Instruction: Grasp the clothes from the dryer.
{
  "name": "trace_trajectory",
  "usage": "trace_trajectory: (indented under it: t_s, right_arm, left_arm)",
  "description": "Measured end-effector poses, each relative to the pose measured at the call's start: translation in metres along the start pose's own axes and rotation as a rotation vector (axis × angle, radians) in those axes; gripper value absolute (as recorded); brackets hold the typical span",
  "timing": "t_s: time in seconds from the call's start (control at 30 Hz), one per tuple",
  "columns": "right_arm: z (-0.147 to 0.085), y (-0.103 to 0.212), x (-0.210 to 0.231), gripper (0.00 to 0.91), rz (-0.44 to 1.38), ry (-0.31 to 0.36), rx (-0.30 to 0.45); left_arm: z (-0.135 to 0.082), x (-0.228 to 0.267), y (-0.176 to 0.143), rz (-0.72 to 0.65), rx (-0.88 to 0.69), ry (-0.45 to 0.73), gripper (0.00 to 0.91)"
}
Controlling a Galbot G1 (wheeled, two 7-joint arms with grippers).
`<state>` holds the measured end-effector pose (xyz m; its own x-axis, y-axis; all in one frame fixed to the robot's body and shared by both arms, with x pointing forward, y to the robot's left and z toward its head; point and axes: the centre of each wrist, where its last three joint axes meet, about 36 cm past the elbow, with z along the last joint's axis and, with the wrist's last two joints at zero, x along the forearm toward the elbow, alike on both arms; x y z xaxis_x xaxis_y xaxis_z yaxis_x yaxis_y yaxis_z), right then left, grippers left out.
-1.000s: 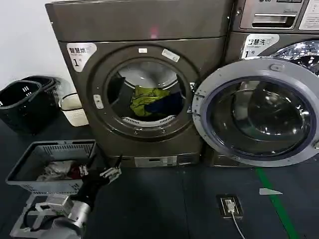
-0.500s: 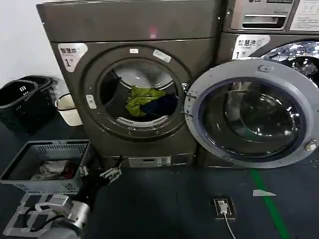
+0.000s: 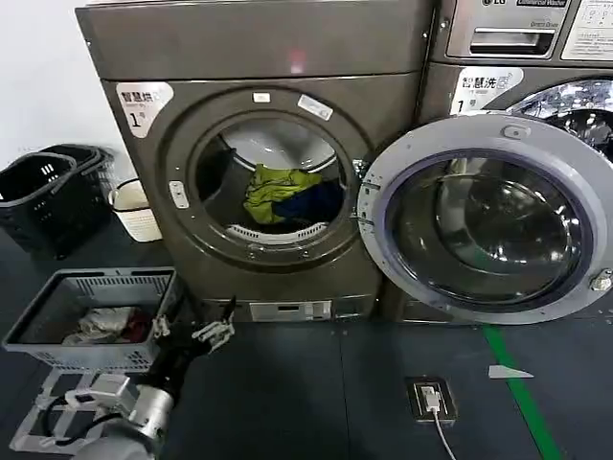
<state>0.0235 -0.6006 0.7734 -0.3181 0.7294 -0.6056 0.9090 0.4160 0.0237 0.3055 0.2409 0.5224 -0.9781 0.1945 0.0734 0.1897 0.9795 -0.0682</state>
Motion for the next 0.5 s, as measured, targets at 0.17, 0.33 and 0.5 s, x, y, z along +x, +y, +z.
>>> trace_trajectory:
  t_s: [0.17, 0.33, 0.5]
  right_arm:
    - [0.0009, 0.0002, 0.0010, 0.907, 0.001, -0.002, 0.004]
    - [0.0001, 0.0003, 0.0005, 0.907, -0.002, -0.009, 0.007]
    - [-0.0001, 0.0000, 0.0011, 0.907, -0.002, -0.014, 0.010]
  left_arm:
    - [0.0007, 0.0000, 0.0000, 0.003, -0.002, 0.000, 0.907]
    - [0.0001, -0.0007, 0.0001, 0.008, -0.006, -0.002, 0.907]
    - [0.0005, 0.0003, -0.0002, 0.008, -0.009, 0.001, 0.907]
